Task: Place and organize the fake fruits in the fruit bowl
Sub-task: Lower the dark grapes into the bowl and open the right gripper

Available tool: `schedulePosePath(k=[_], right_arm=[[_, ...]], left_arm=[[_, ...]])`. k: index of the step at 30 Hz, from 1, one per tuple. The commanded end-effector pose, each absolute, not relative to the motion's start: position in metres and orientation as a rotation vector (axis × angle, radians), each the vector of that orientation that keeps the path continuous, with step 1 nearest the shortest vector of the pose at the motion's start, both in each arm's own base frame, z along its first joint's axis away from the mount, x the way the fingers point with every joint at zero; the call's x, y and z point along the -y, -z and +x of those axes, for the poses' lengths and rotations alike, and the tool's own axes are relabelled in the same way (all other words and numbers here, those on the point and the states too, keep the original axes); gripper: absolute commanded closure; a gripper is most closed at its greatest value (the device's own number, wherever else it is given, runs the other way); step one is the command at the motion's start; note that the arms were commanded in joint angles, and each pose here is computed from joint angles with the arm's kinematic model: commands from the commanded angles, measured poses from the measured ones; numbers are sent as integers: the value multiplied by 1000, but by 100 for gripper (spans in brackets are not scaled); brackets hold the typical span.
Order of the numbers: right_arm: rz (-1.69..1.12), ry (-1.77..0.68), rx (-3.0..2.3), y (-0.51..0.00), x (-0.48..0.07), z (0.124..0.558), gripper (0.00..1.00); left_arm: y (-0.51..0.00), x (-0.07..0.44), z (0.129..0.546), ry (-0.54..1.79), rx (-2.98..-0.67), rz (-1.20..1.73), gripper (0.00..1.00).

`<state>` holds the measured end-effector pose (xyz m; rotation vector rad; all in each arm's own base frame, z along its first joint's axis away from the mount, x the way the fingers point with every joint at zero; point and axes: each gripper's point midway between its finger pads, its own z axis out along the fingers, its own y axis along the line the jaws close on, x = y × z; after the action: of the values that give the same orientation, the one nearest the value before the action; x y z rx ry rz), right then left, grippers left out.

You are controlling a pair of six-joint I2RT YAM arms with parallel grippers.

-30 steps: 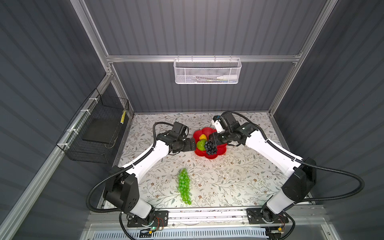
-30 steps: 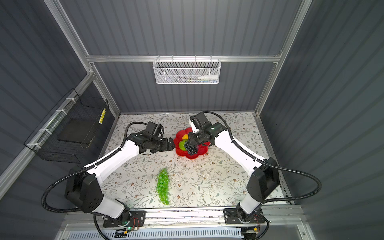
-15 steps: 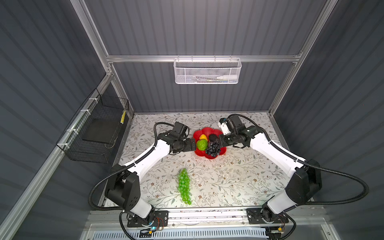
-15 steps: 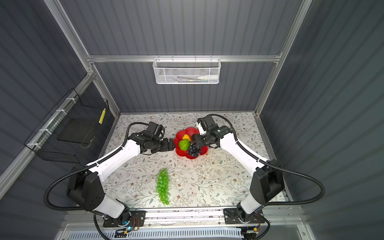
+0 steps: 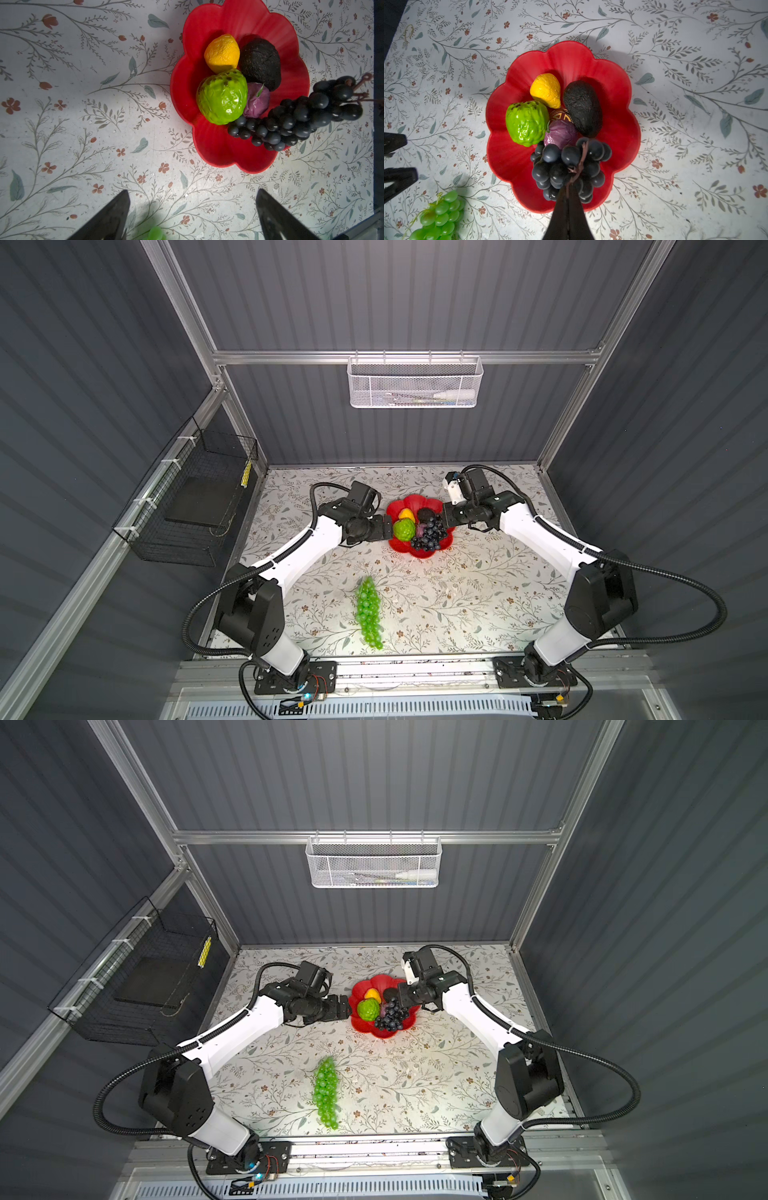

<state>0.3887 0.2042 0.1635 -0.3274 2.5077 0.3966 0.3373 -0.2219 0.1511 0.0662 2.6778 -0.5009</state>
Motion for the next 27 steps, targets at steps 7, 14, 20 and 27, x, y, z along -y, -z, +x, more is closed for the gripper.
schedulePosePath(k=[7, 14, 20, 27], right_arm=[[-319, -403, -2506, -142, -197, 410, 100], [-319, -386, -2516, -124, -196, 419, 100], [-320, -377, -2537, -113, -194, 426, 100], [-338, -393, -2511, -112, -200, 438, 100]], left_arm=[[-153, 223, 342, 484, -2701, 77, 5], [-159, 219, 341, 475, -2680, 67, 5], [-159, 218, 338, 472, -2686, 71, 5], [-144, 214, 319, 514, -2734, -1, 6]])
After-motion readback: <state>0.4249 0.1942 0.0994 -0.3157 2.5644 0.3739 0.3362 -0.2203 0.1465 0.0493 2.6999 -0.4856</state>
